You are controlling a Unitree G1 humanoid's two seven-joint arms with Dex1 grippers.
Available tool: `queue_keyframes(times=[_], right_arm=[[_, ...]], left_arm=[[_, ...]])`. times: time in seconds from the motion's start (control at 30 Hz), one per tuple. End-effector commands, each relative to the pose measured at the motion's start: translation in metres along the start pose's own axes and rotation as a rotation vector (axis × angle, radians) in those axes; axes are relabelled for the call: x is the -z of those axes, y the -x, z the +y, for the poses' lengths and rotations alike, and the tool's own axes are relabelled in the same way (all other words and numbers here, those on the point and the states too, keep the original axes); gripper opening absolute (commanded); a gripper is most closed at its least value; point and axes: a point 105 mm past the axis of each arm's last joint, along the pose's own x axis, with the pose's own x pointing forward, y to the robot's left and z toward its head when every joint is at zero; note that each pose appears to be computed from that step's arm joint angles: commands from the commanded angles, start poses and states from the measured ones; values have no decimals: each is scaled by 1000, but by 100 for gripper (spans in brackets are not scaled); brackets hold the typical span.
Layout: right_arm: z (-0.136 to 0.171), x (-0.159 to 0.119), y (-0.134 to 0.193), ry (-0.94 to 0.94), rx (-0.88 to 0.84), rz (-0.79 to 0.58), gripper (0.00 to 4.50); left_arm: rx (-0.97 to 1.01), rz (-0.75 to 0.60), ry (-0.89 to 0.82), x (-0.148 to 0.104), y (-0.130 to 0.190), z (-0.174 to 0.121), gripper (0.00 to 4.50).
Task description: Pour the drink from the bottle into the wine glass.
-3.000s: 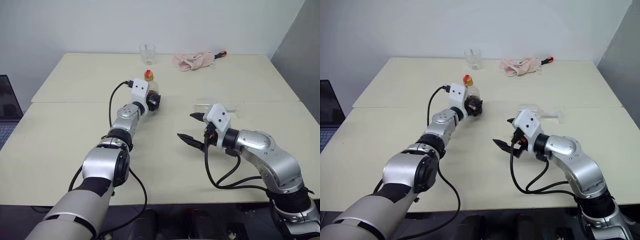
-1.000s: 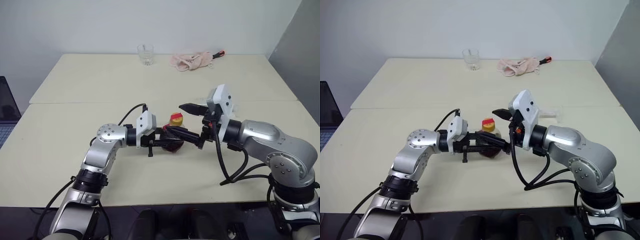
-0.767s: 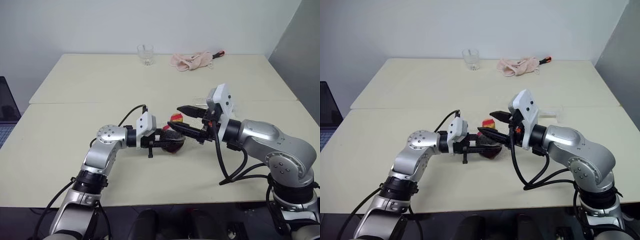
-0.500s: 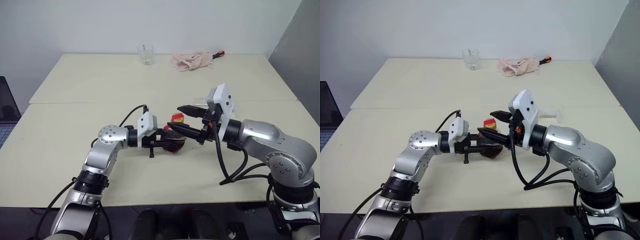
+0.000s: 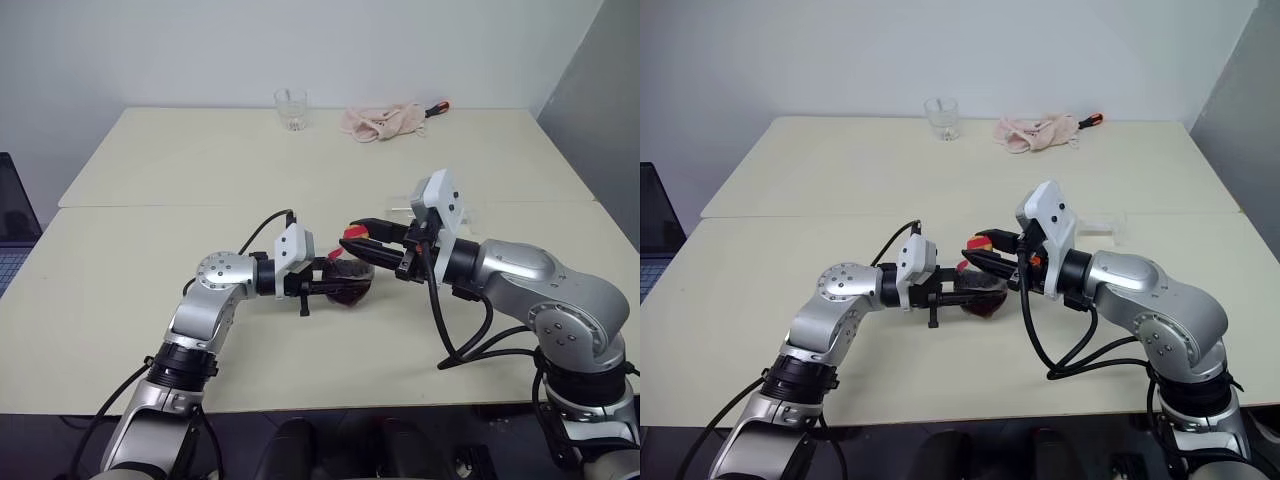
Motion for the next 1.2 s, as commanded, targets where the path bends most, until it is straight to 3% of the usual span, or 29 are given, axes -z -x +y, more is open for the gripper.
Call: queue_keyframes(times=[0.03, 0.13, 0.23, 0.4, 0.6, 0.7, 1.03, 1.2], right_arm=[[3, -13, 2, 45, -24, -44, 126], [8, -19, 3, 76, -111, -66, 126], [20, -27, 10, 109, -347, -106, 126], [-6, -29, 0, 207, -536, -76, 126], [-6, -28, -5, 241, -740, -42, 126], [-6, -29, -7, 245, -754, -51, 126], [-11, -44, 7, 241, -549, -67, 126], [-12, -49, 14, 212, -426, -84, 290]], left_arm=[[10, -55, -55, -18, -3, -3, 90], [17, -61, -49, -19, -4, -5, 90], [37, -68, -32, -19, -6, -8, 88], [72, -74, -21, -20, -11, -16, 84], [81, -80, -19, -23, -14, -20, 81], [76, -78, -16, -22, -13, -21, 81], [-7, -73, -7, -15, -13, -7, 79], [-32, -70, -16, -11, -22, 4, 79]])
